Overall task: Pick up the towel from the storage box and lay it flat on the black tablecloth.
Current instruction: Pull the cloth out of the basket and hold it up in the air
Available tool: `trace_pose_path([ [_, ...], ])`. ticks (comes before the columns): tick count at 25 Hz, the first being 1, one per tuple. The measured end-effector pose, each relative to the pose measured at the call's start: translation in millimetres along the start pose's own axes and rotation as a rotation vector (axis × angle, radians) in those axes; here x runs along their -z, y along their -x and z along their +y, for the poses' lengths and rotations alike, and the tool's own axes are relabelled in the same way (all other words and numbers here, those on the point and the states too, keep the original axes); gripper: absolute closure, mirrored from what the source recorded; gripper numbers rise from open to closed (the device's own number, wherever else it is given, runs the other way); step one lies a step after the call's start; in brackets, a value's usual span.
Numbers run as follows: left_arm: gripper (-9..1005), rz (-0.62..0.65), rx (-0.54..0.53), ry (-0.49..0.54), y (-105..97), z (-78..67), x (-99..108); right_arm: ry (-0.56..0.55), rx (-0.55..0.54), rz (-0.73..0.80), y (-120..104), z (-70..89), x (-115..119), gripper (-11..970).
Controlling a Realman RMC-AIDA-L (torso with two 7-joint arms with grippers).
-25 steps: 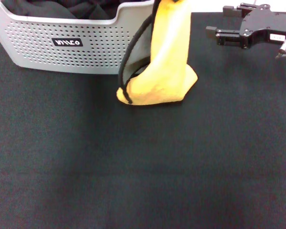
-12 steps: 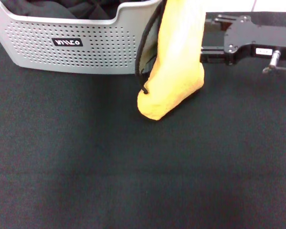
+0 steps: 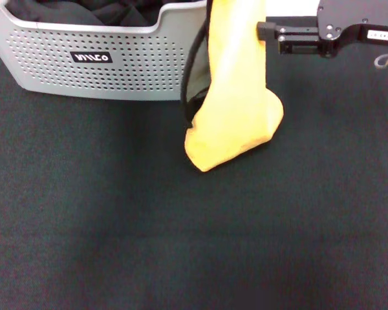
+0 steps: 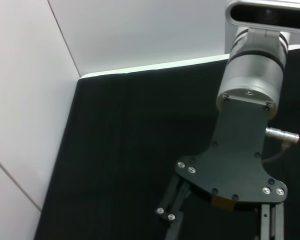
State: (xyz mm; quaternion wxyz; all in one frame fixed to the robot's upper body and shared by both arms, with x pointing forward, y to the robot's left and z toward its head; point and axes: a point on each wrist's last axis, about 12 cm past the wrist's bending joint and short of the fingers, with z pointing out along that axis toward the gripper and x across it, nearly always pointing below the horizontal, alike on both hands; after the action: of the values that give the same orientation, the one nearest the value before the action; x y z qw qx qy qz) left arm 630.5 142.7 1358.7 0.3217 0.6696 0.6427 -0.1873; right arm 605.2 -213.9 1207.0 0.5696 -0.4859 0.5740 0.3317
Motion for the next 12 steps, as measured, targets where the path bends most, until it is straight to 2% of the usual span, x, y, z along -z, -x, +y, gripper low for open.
trace_pose_path([
  [12, 980, 0.007, 0.007, -0.028, 0, -2.4, -6, 0.067, 0.108, 0.024, 23, -8.1, -17, 201],
])
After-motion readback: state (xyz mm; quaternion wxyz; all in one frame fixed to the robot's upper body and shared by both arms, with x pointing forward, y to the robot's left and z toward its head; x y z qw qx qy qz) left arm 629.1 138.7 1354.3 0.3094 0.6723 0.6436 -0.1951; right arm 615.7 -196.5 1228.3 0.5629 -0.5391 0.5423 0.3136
